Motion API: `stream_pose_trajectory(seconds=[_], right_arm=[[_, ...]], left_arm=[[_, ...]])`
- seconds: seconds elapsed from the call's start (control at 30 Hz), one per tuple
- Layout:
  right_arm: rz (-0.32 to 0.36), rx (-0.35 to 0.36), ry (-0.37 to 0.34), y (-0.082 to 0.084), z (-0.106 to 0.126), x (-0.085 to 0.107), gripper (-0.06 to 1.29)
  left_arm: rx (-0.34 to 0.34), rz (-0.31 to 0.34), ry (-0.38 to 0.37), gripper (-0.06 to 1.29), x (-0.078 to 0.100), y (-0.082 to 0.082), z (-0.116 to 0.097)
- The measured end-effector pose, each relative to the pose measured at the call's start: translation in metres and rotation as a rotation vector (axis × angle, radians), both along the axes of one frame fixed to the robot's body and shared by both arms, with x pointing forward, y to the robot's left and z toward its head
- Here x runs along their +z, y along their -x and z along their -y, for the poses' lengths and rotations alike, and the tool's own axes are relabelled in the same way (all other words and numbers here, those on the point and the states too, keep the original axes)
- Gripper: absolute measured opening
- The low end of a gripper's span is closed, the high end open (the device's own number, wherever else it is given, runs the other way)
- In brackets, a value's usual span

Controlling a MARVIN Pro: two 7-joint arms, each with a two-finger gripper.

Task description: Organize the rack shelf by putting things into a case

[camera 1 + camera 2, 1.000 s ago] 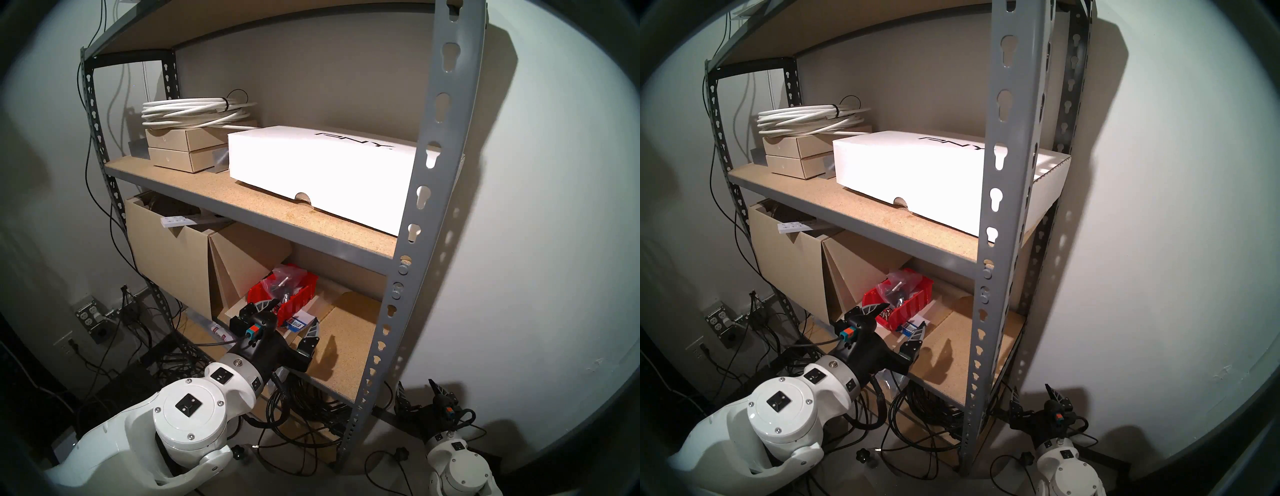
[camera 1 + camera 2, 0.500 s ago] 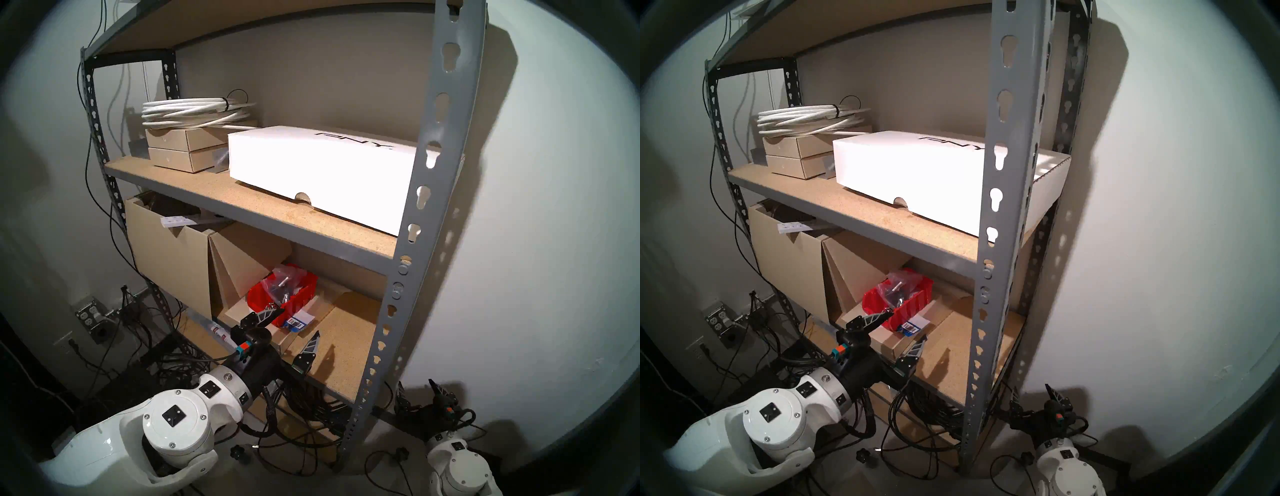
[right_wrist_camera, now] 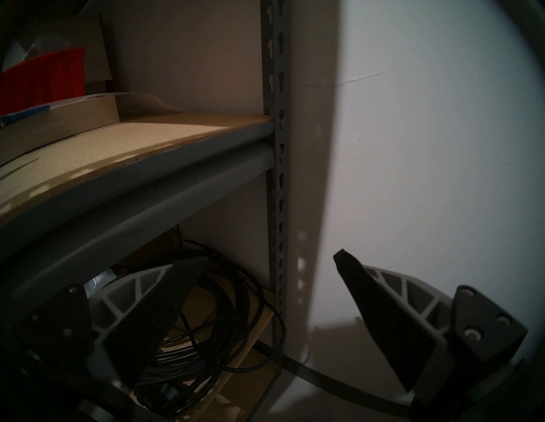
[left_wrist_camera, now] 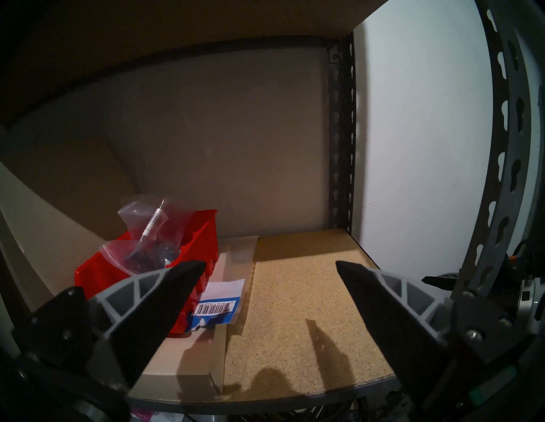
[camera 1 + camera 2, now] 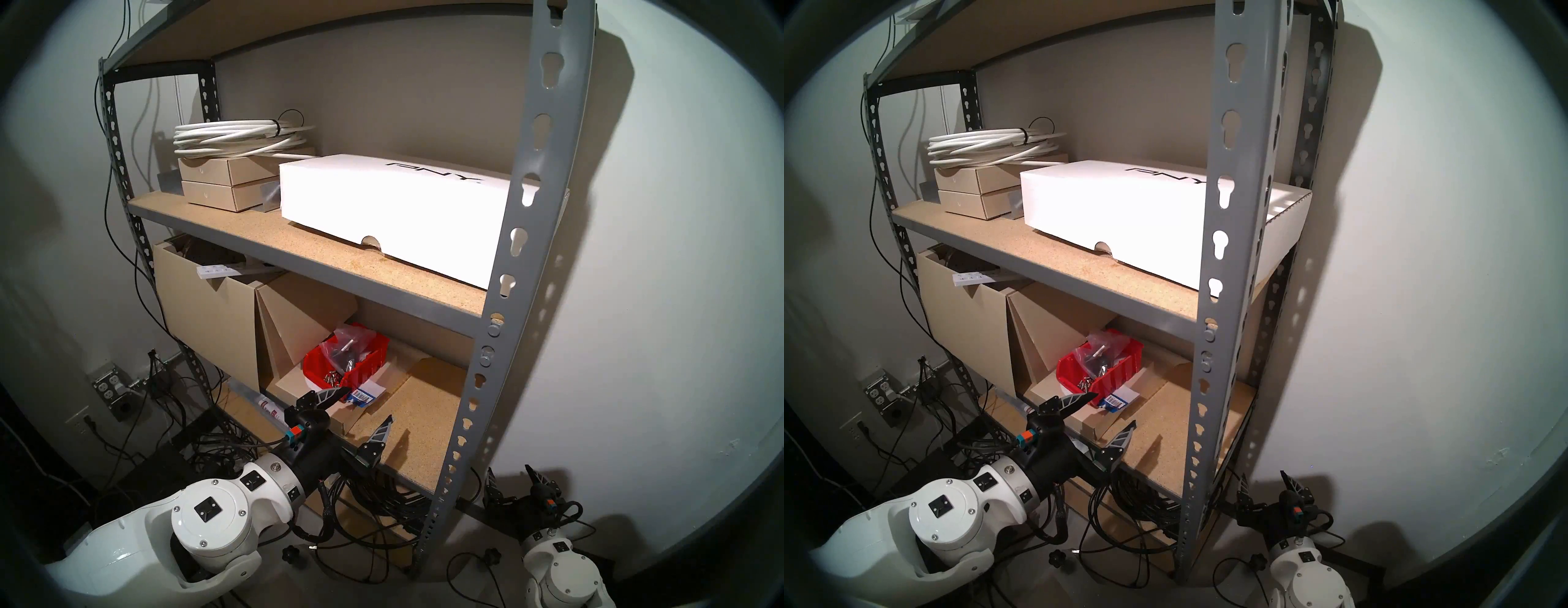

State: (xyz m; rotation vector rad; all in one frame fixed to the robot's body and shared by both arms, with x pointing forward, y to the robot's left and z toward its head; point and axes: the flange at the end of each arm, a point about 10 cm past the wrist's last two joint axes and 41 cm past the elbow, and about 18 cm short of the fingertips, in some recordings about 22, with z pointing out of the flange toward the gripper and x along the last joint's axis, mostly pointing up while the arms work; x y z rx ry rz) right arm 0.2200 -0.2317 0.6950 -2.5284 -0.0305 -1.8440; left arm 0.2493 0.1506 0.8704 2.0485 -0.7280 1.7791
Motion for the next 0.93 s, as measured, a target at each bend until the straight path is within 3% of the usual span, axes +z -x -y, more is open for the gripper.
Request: stream_pose_trajectory(seconds=[0.93], right_arm=[[0.000, 0.000, 0.000, 0.0000, 0.0000, 0.0000, 1.25]], left_arm=[[0.004, 0.001, 0.011, 1.24, 0.0024, -0.0020, -0.0011]])
